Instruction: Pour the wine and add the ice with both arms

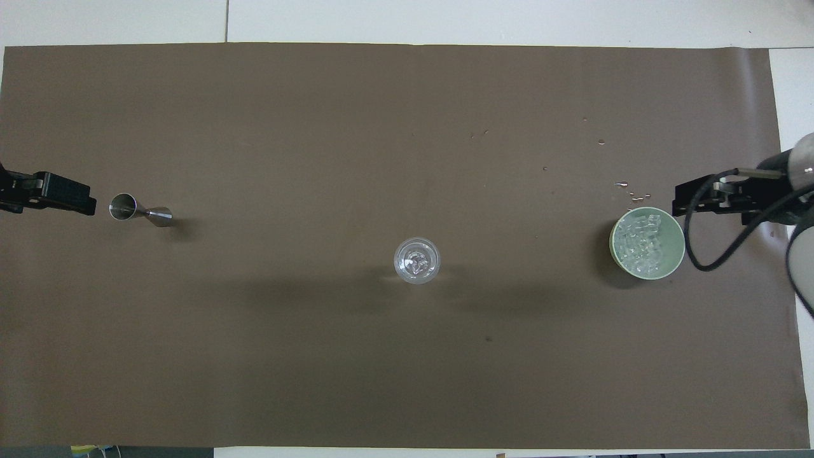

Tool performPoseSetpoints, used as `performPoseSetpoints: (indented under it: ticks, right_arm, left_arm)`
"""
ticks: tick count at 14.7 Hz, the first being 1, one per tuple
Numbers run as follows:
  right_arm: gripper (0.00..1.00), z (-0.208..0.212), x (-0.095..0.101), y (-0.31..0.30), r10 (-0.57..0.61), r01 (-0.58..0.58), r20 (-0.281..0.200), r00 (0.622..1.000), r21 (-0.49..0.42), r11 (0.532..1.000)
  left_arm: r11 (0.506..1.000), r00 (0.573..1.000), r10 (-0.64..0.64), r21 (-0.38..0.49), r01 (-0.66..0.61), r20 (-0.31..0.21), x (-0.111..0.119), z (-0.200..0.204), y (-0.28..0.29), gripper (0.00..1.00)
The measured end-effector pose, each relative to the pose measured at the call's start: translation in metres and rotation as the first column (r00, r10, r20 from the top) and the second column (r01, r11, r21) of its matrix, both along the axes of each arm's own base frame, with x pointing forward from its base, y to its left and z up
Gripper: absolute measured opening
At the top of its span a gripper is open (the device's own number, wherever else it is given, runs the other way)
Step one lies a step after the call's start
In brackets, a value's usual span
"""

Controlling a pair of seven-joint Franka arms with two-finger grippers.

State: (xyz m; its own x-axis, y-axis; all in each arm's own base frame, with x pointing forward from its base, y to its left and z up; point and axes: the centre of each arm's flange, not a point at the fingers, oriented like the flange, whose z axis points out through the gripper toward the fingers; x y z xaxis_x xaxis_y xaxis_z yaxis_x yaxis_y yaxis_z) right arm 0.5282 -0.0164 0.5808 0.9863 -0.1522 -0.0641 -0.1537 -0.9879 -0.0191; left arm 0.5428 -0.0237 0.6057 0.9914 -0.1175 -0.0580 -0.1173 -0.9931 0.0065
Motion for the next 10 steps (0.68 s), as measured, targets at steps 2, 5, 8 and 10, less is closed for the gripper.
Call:
performPoseSetpoints:
  ticks: [2, 5, 8, 10]
  right_arm:
    - [1.00, 0.017, -0.007, -0.020, -0.005, 0.005, -0.037, 0.999, 0.004, 1.000]
    - [1.00, 0.053, -0.011, -0.038, 0.027, -0.027, -0.044, 0.999, -0.006, 1.000]
    - [1.00, 0.050, -0.011, -0.046, 0.042, -0.042, -0.059, 0.997, 0.000, 0.999]
    - [1.00, 0.044, -0.009, -0.046, 0.047, -0.047, -0.063, 0.997, 0.000, 0.999]
  left_arm:
    - [1.000, 1.000, 0.000, 0.000, 0.000, 0.000, 0.000, 0.000, 0.000, 1.00]
    - [1.000, 1.000, 0.000, 0.000, 0.000, 0.000, 0.000, 0.000, 0.000, 1.00]
    - [1.000, 1.000, 0.000, 0.000, 0.000, 0.000, 0.000, 0.000, 0.000, 1.00]
    - [1.000, 1.000, 0.000, 0.000, 0.000, 0.000, 0.000, 0.000, 0.000, 1.00]
